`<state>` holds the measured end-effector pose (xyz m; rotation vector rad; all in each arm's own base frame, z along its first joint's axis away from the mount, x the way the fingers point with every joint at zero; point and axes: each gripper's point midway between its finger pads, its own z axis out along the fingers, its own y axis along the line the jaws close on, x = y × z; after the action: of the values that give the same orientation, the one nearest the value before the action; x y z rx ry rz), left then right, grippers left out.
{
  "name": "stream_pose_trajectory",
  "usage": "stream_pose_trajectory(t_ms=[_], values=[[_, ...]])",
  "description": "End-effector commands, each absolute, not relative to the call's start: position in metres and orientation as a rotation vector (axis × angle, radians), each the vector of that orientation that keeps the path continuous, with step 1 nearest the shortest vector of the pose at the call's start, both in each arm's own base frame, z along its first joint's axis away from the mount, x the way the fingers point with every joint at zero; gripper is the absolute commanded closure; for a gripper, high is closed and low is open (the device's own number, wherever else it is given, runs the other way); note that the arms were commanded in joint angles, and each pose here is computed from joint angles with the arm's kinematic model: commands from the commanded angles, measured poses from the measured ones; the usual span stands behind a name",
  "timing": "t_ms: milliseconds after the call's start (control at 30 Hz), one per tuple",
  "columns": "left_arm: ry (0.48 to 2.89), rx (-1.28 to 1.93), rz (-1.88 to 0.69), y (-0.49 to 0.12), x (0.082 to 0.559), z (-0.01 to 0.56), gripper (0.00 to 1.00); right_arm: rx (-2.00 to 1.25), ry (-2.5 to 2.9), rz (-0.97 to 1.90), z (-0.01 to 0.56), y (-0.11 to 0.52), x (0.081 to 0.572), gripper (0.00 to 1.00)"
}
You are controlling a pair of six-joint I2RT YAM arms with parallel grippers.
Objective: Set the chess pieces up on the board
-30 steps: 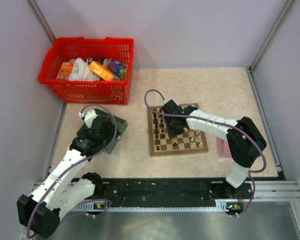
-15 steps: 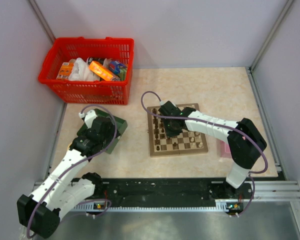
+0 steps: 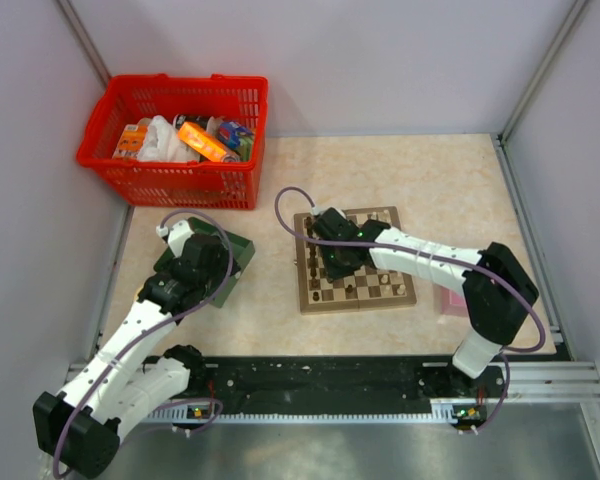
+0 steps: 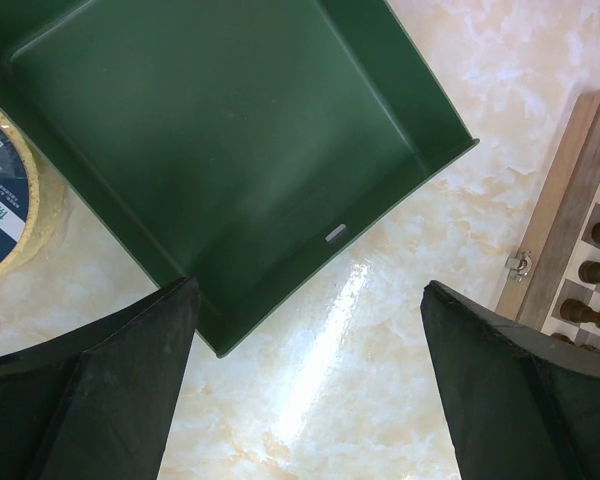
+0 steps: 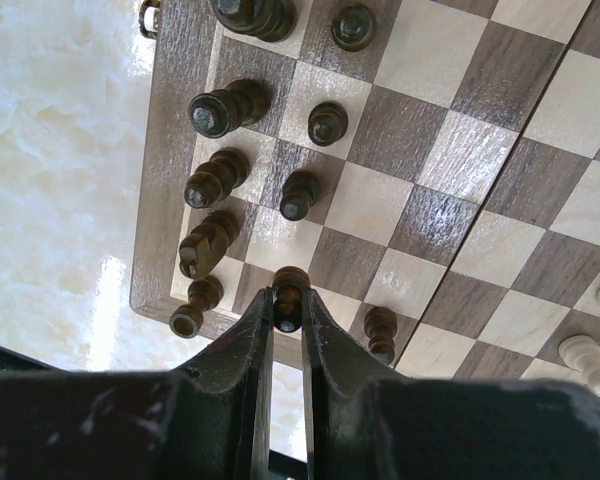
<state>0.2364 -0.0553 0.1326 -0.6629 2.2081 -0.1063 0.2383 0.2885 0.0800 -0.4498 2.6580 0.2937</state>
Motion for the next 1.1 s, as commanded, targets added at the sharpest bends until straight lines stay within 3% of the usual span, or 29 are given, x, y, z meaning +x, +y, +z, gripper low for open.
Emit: stream_pose_trajectory(t_ms=[0,1067], values=[[2.183,-0.678,-0.097,-0.051,0.237,0.134,0.03,-0.441,2.63,0.314,0.085,0.298,0.24,0.91],[2.188,-0.679,-0.095,-0.051,0.237,0.133,0.03,-0.463,2.657,0.354,0.065,0.314,0.241,0.88]])
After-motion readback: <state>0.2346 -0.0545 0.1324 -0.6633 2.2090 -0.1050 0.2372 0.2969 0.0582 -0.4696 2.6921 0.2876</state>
